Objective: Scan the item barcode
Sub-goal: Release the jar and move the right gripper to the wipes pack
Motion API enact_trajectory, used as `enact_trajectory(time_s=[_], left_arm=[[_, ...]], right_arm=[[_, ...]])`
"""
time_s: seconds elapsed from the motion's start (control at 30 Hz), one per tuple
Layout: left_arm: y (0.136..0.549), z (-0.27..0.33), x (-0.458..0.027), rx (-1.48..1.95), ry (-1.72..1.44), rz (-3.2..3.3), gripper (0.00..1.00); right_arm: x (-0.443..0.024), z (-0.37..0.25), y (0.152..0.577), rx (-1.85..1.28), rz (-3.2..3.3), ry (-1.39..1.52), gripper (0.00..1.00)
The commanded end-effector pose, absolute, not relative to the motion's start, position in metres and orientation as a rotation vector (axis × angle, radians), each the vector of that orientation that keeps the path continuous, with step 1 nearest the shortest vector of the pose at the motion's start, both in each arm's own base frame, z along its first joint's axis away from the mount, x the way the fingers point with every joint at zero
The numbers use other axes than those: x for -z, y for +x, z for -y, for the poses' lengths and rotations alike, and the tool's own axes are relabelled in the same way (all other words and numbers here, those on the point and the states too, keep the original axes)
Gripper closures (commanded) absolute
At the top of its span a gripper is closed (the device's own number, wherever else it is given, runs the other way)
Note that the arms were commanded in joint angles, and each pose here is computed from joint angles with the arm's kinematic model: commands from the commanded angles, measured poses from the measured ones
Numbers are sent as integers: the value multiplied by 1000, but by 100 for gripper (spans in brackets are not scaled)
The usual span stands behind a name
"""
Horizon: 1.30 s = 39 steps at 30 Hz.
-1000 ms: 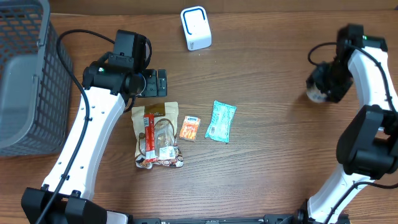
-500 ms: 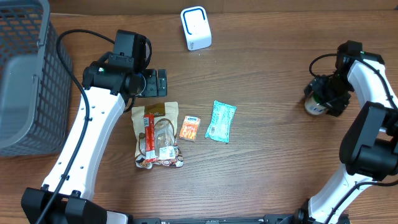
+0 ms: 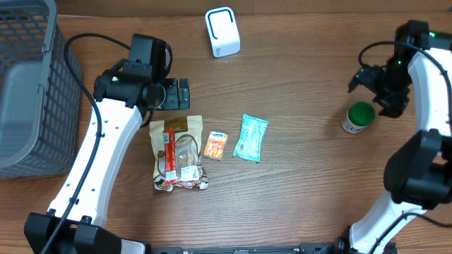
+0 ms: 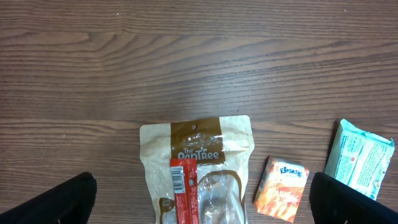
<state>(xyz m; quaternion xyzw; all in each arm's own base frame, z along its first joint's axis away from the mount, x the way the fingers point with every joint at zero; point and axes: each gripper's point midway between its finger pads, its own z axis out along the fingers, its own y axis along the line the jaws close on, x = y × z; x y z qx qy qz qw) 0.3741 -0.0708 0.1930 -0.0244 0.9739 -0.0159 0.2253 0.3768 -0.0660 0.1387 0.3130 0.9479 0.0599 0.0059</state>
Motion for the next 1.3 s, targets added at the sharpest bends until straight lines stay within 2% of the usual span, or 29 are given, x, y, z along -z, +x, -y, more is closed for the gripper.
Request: enact_trajectory(time_s=[0.0,0.07,0.23,0.37,0.67,0.83,1.0,1.27], left_arm=[[376,70,-199,36,-59,-2669,0],[376,70,-199,36,-59,-2669,0],[376,70,-199,36,-59,-2669,0],[376,70,-199,36,-59,-2669,0],[376,70,-199,36,-59,-2669,0],[376,70,-199,36,-59,-2669,0],[376,70,-199,36,-59,-2669,0],[376,70,-199,36,-59,-2669,0]], right_arm=[[-181,7,380,-434,-2968,580,4],[-183,-19,372,-511,-3015,440,6],[-169,-69,353,-528,-3121,194,28],[-143,-108,344,-526,-3158,44,36],[-63,-170,345,-450,-3078,-59,37],[-27,-161,349,-187,-3001,92,37],[-20,-138,349,-17,-2966,289,37],[-31,-120,341,-33,-3020,419,37]])
